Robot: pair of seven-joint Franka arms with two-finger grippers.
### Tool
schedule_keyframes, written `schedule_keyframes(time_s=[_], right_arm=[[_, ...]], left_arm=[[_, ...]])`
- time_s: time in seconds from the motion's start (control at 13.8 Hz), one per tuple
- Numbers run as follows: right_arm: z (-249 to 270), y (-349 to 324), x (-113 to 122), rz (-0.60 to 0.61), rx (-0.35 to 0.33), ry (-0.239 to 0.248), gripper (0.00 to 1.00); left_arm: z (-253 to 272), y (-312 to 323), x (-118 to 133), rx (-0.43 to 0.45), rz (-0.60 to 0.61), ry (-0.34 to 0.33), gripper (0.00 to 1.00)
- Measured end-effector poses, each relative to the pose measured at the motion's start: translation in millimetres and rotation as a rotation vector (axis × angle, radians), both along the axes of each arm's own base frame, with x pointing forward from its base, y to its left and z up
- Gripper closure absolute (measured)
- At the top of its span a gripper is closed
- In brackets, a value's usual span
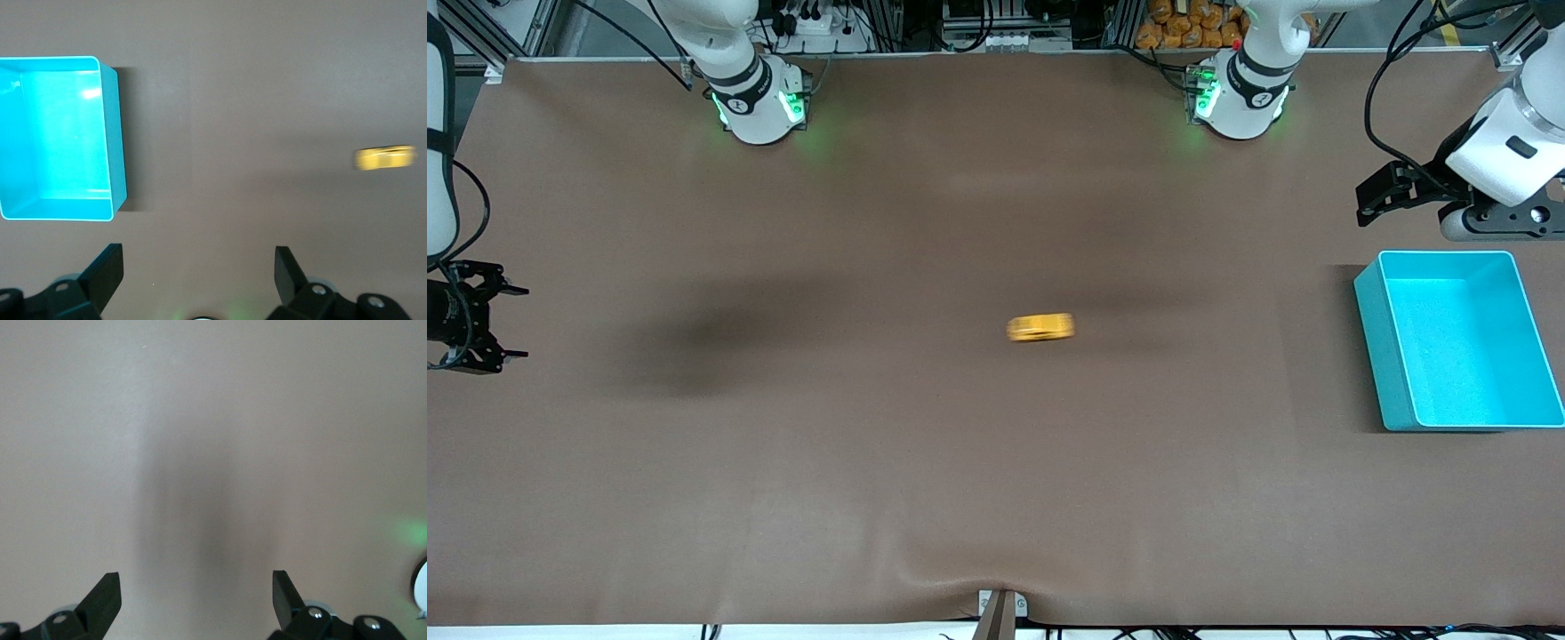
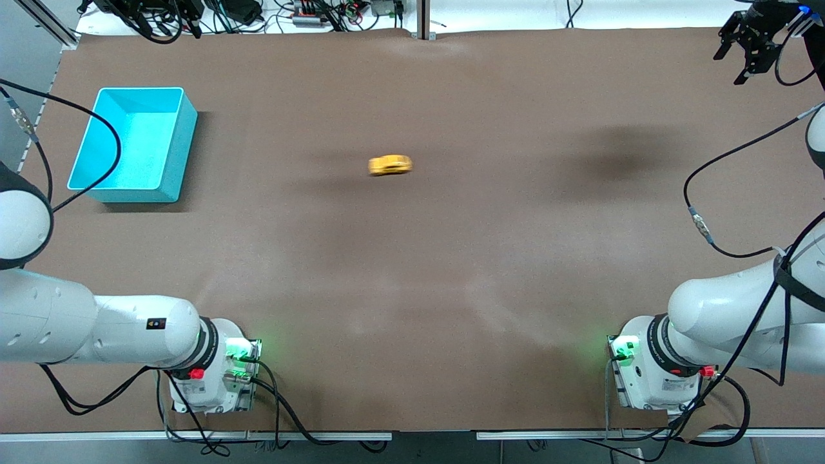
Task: Wind and store yellow beetle car
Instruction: 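Raise the right gripper away as the car drives toward the teal box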
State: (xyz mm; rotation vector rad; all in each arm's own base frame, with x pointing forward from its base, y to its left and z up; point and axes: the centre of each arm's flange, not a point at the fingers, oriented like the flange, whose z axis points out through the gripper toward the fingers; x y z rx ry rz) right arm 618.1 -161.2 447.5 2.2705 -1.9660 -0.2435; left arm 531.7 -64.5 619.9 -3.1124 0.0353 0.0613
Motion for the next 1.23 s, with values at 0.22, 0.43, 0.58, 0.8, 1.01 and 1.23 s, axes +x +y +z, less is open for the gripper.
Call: schedule_keyframes(time_s=[0.22, 0.43, 0.58, 0.8, 1.01, 1.23], right_arm=[[18.0, 4.8, -0.4, 0.111, 0.019, -0.007, 0.00], [31.2, 8.5, 0.8, 0.185, 0.025, -0.030, 0.00], [34.3, 20.3, 4.3, 0.216, 0.026, -0.035, 0.00], [34.3, 44.3, 9.2, 0.255, 0.028, -0.035, 0.00], [34.3, 61.9, 12.1, 0.297, 0.035, -0.035, 0.00], [34.6, 78.5, 10.9, 0.443, 0.086, -0.012, 0.00]], left_arm=[[0.0, 0.0, 0.0, 0.000, 0.000, 0.000, 0.00], [0.0, 0.0, 0.0, 0.000, 0.000, 0.000, 0.00], [0.0, 0.1, 0.0, 0.000, 0.000, 0.000, 0.00], [0.0, 0.1, 0.0, 0.000, 0.000, 0.000, 0.00], [0.0, -0.1, 0.0, 0.000, 0.000, 0.000, 0.00], [-0.3, -0.4, 0.1, 0.000, -0.001, 0.001, 0.00]])
